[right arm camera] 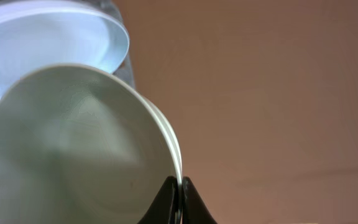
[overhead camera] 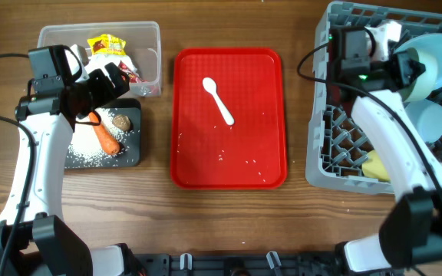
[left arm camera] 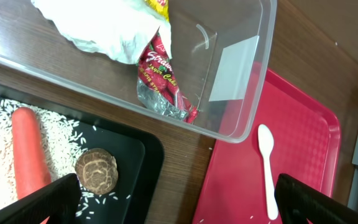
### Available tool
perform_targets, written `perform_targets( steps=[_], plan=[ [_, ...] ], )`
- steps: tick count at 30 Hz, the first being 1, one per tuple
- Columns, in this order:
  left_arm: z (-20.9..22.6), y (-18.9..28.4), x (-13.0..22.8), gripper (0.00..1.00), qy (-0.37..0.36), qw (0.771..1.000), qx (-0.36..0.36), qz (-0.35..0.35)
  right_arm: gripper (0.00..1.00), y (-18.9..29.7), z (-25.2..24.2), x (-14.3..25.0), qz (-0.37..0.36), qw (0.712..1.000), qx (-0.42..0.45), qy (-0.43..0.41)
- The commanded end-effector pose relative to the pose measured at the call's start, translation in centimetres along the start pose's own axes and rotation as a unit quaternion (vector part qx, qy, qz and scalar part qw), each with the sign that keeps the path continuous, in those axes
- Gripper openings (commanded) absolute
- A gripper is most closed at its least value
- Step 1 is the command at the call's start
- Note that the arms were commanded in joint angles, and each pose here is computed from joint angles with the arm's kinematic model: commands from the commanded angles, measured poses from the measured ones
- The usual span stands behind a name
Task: Sort waste into correct bins and load items into the dishwasher rack
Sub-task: 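Carry the green bowl with the right gripper and set it in the rack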
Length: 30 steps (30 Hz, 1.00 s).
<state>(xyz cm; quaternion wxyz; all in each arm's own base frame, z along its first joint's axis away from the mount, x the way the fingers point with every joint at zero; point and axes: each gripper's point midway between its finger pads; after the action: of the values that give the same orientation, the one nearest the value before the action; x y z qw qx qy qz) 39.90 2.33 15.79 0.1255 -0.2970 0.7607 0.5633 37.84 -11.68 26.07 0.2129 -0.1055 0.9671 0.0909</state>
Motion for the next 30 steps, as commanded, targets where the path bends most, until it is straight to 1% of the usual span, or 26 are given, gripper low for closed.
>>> perform_targets(
  steps=[1, 3, 5, 9, 14, 17, 20, 26, 30],
  plan=[
    [0.2, -0.1, -0.2, 1.00, 0.003, 1.000, -0.003, -0.002, 0.04, -0.3, -0.9, -0.7, 0.020, 0.991, 0.057, 0.118],
    [0.2, -0.1, -0.2, 1.00, 0.003, 1.000, -0.003, -0.002, 0.04, -0.8, -1.2, -1.5, 0.020, 0.994, 0.057, 0.095],
    [0.2, -0.1, -0.2, 1.00, 0.003, 1.000, -0.003, -0.002, 0.04, -1.0, -1.1, -1.7, 0.019, 0.991, 0.051, 0.119],
    [0.2, -0.1, -0.2, 1.00, 0.003, 1.000, -0.003, -0.002, 0.04, -1.2, 0.2, -1.7, 0.006, 0.991, 0.027, 0.132],
    [0.2, -0.1, -0.2, 1.00, 0.003, 1.000, -0.003, -0.001, 0.04, -1.7, 3.4, 1.0, 0.004, 0.981, 0.002, 0.194],
    [0.2, -0.1, -0.2, 1.00, 0.003, 1.000, -0.003, -0.002, 0.04, -2.6, 5.0, 3.4, 0.016, 0.960, -0.008, 0.278],
    [0.2, -0.1, -0.2, 1.00, 0.003, 1.000, -0.003, -0.002, 0.04, -3.5, 4.5, 3.6, 0.028, 0.965, -0.003, 0.259],
    [0.2, -0.1, -0.2, 1.00, 0.003, 1.000, -0.003, -0.002, 0.04, -3.6, 5.0, 3.0, 0.015, 0.971, -0.014, 0.238],
    [0.2, -0.1, -0.2, 1.00, 0.003, 1.000, -0.003, -0.002, 0.04, -3.8, 6.2, 3.0, 0.012, 0.969, -0.022, 0.246]
  ],
)
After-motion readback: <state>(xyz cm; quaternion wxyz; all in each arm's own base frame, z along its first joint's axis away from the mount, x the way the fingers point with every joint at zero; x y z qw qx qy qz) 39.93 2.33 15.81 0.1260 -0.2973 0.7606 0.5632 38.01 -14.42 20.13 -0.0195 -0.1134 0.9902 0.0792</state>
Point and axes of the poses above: each gripper's point midway between its finger pads, its own y axis back along the fingers, its own z axis along the line the jaws close on, x = y × z, and after that the axes turned 11 degrees about -y, right-handed
